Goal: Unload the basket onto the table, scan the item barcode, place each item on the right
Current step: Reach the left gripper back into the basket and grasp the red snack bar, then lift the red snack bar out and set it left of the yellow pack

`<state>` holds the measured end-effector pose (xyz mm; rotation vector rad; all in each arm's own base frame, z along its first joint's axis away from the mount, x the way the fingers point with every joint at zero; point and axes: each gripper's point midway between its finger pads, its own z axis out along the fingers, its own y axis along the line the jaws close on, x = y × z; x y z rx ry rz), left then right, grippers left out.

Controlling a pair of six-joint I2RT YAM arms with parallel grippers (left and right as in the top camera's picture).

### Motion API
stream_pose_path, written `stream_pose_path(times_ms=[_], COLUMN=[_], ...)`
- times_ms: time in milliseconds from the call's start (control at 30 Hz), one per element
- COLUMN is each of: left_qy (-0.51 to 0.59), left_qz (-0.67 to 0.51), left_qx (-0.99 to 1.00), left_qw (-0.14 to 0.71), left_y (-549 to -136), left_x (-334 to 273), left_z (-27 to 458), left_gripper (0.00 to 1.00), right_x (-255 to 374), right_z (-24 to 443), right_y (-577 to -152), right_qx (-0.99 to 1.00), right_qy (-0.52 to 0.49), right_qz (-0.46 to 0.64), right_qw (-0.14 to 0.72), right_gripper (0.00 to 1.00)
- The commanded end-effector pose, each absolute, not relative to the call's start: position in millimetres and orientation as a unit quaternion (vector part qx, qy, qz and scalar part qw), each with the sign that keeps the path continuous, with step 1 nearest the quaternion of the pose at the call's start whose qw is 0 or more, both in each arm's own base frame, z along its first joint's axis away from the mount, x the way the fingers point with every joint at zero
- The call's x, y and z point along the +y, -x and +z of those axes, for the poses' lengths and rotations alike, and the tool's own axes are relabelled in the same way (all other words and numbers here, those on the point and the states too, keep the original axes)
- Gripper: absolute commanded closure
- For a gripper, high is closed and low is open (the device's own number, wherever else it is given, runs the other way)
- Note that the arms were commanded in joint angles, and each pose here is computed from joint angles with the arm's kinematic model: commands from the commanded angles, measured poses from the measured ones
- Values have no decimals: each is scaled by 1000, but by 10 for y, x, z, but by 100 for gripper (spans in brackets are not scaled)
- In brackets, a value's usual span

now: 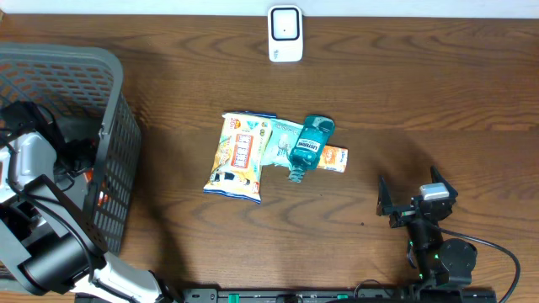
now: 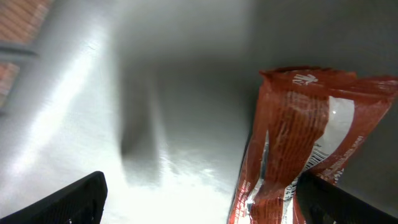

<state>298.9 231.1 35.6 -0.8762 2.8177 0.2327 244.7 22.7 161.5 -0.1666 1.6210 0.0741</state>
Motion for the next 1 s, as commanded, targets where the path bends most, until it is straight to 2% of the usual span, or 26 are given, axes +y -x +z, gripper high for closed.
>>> stream_pose_path(times_ms=[0,133,300,500,567,700,967], left_qy=[320,333,379,388,396,396,421], left_qz=[16,17,131,148,141,46,-8], left_qx=[943,938,912,898,893,897,900], left_qw=[88,93,93,143,163,192,115], left_y=[-3004,-3013,-2841,-2888,-2902,-3036,-2998], left_x=[2079,2089,2460,2517,2488,2176,1745], left_z=[263,304,556,914,1045,1161,713], left_gripper=[2,2,2,2,2,2,2], right_x=[242,242,242,242,242,242,242], right_z=[1607,1607,1607,1607,1607,1607,1607], right_y=[-2443,-2443,-2443,-2443,-2443,-2443,-2443], right_qx=[723,723,723,723,723,723,723], right_qy=[78,78,78,78,78,78,78], right_qz=[35,35,35,34,34,35,34], right_qw=[685,685,685,685,685,685,685], right_gripper=[1,1,1,1,1,1,1])
